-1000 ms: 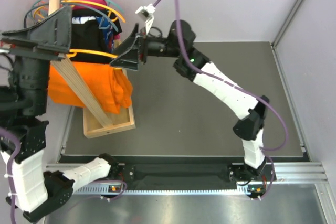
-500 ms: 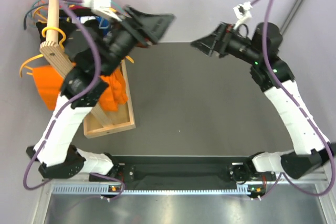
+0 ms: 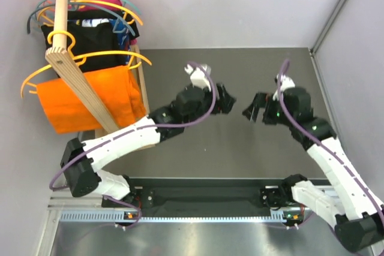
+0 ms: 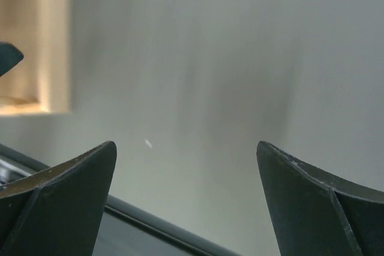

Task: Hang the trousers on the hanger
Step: Reset both arms

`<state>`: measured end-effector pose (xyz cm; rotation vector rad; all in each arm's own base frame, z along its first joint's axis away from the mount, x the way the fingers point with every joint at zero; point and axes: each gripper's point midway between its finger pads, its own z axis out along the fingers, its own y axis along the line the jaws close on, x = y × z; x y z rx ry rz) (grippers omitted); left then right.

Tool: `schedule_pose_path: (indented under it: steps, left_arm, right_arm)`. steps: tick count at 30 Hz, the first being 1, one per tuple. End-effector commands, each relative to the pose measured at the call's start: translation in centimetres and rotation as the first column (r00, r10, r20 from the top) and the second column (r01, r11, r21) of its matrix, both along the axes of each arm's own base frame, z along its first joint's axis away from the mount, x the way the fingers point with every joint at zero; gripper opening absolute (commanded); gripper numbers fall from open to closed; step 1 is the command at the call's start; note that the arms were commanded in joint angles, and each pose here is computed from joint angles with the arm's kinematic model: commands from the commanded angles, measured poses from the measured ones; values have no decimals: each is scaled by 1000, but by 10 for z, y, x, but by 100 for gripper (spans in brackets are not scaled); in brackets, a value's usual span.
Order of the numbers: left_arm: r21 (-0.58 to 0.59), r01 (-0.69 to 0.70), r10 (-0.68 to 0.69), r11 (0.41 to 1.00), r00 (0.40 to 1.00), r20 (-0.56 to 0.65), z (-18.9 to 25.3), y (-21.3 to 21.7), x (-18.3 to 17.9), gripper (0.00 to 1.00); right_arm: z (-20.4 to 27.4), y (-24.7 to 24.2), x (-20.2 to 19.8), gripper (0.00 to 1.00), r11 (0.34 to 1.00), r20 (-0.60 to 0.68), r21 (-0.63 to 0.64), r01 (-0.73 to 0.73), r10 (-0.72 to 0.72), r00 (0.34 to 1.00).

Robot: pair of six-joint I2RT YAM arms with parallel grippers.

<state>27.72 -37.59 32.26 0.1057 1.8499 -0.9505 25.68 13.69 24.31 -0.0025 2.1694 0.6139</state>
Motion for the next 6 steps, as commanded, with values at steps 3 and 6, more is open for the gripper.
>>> schedule_pose_path:
  steps: [3, 6]
  left_arm:
    - [-254, -5, 6, 967, 1000, 4, 2, 9, -13, 82]
    - [-323, 45, -63, 945, 997, -45, -34, 15, -35, 82]
  right_arm:
    - [-58, -11, -17, 100, 998, 4, 26, 57, -57, 998]
    - [-60, -4, -25, 100, 996, 66, 87, 6, -12, 998]
